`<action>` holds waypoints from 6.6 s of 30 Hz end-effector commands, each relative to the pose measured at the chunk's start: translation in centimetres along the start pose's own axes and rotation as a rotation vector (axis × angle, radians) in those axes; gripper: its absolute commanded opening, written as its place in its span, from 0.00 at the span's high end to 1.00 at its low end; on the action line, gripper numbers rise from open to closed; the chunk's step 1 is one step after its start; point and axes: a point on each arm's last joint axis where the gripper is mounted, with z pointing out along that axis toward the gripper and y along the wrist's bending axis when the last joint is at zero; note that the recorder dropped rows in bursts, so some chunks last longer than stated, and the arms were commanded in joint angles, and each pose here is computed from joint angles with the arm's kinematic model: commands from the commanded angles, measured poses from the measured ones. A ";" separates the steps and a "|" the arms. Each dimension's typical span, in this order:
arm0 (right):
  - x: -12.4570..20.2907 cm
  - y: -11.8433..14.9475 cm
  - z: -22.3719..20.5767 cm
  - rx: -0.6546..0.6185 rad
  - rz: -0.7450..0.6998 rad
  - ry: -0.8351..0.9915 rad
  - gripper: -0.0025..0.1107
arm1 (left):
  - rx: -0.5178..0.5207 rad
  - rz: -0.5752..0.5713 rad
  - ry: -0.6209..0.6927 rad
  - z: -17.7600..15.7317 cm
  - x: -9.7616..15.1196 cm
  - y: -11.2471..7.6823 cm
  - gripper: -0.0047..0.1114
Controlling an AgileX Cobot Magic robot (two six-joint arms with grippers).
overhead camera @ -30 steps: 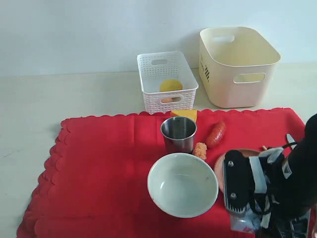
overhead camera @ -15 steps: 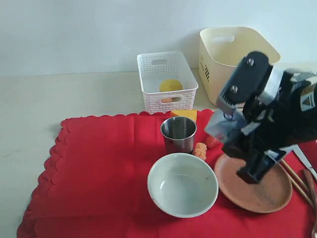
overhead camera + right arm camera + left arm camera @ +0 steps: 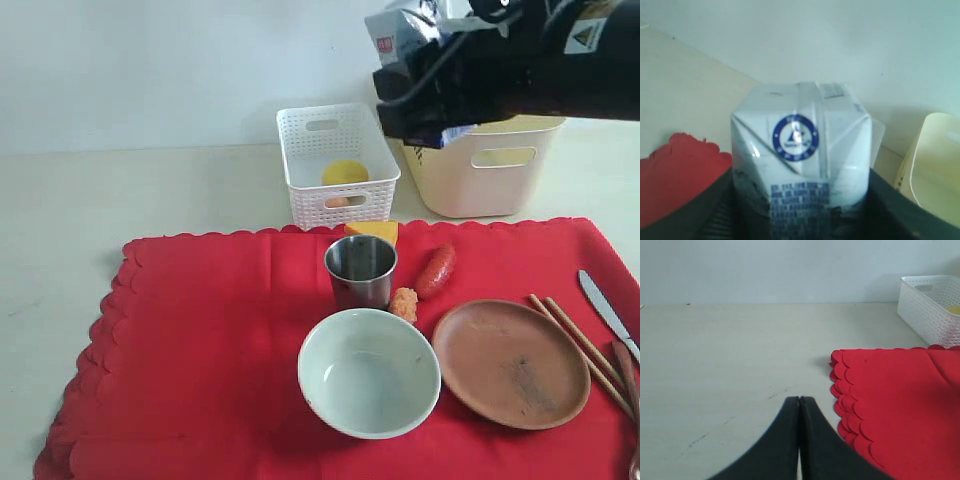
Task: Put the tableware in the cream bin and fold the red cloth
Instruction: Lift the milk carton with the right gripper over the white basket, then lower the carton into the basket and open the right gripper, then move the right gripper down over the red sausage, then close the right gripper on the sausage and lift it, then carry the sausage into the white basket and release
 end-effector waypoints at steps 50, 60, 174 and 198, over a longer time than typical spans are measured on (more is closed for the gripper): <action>8.6 -7.1 27.1 0.109 0.075 0.224 0.87 | 0.001 -0.004 -0.017 0.0 -0.1 0.0 0.96; 6.1 -7.3 25.6 0.108 0.067 0.212 0.26 | 0.001 -0.004 -0.017 0.0 -0.1 0.0 0.96; 3.3 -8.3 11.5 0.118 0.465 0.556 0.98 | 0.001 -0.004 -0.017 0.0 -0.1 0.0 0.96; 1.6 -8.1 20.5 -0.184 0.165 0.165 0.98 | 0.001 -0.004 -0.017 0.0 -0.1 0.0 0.96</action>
